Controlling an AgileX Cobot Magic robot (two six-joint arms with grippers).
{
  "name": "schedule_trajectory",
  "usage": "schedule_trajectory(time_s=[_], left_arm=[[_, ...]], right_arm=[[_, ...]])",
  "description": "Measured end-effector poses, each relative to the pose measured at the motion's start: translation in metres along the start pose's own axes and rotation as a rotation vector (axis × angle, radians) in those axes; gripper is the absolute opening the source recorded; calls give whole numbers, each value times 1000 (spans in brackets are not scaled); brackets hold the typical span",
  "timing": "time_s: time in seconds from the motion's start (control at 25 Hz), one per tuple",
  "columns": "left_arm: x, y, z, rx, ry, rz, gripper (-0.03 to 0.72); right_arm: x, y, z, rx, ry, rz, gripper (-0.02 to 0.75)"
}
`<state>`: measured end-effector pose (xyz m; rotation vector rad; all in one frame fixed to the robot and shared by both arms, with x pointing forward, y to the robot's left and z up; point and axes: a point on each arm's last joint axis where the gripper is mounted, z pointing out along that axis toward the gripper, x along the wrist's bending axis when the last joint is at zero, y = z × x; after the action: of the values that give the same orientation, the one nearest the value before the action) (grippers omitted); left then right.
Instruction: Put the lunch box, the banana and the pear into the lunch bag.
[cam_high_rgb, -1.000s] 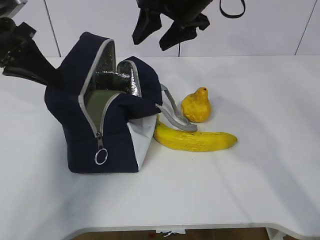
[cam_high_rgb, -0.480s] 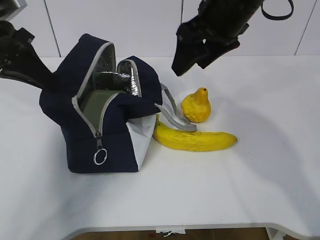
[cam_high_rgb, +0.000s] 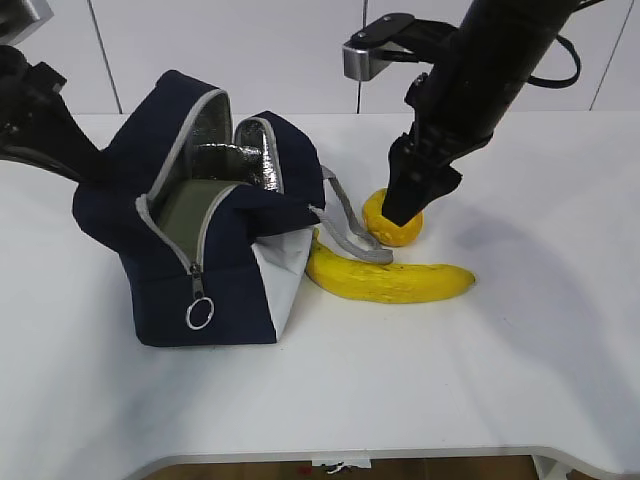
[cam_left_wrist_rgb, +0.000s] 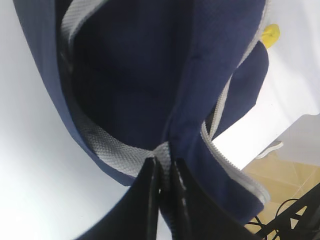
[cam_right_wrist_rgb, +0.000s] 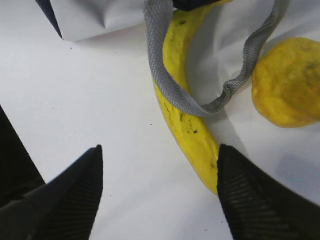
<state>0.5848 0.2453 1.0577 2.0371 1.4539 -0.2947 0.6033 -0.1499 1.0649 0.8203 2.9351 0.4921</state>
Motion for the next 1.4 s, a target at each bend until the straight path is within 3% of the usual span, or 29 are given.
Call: schedule_trajectory(time_s=[0.28,1.04,1.4], left_arm=[[0,0,0,3,0,1,12],[3,-2,0,21,31,14,12],[3,-2,0,21,31,14,12]], right_arm=[[-9,0,33,51,51,-15,534],[-15,-3,64,92,99,-50,530],[-19,-6,67,118,89,-319,515]])
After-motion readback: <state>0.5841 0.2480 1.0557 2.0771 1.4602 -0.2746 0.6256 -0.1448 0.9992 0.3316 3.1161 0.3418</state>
